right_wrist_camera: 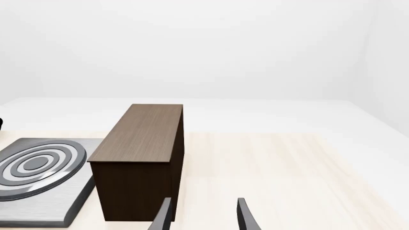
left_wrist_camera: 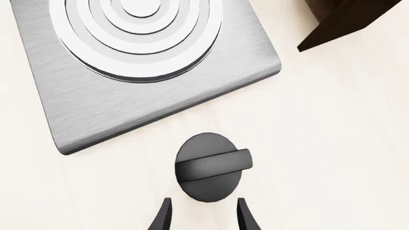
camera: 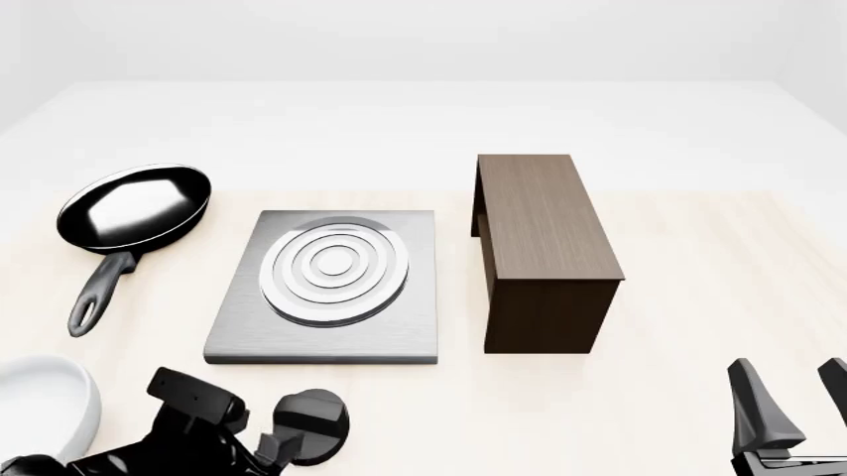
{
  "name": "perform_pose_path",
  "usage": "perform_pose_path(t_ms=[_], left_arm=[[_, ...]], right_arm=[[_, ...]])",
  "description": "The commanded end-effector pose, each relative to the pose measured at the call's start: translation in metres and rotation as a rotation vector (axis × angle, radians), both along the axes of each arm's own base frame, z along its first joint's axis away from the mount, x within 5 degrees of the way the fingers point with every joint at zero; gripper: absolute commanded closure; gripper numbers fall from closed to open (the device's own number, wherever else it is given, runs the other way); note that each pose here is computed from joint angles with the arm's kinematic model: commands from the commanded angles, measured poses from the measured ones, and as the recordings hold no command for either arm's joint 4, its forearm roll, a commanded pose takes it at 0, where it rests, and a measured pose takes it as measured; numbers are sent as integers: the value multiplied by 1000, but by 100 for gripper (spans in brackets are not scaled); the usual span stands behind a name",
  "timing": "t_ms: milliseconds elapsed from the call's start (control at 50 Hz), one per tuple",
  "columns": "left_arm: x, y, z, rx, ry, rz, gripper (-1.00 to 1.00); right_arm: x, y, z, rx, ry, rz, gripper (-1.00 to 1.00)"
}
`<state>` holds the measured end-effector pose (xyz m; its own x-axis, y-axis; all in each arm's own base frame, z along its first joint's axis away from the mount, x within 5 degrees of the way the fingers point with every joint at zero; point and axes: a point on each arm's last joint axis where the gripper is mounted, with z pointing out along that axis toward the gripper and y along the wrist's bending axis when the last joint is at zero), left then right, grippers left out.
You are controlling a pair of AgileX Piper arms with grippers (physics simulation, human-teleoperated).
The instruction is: Turn on the stove.
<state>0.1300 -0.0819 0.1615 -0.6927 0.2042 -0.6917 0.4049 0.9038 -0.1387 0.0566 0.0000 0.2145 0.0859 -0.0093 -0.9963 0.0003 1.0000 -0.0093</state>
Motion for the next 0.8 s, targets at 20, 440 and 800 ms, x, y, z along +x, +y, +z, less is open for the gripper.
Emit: perform_pose_path(t_ms=[20,440,800], left_arm=[[-5,15,31,-19,-83,51,-100],[20,44,104,-34,-268,253,-100],[42,61,157,-45,-397,372,-100]], right_arm=[[0,0,0,0,0,0,-100],[0,0,0,-1,0,0,-100],[0,0,0,0,0,0,-100]])
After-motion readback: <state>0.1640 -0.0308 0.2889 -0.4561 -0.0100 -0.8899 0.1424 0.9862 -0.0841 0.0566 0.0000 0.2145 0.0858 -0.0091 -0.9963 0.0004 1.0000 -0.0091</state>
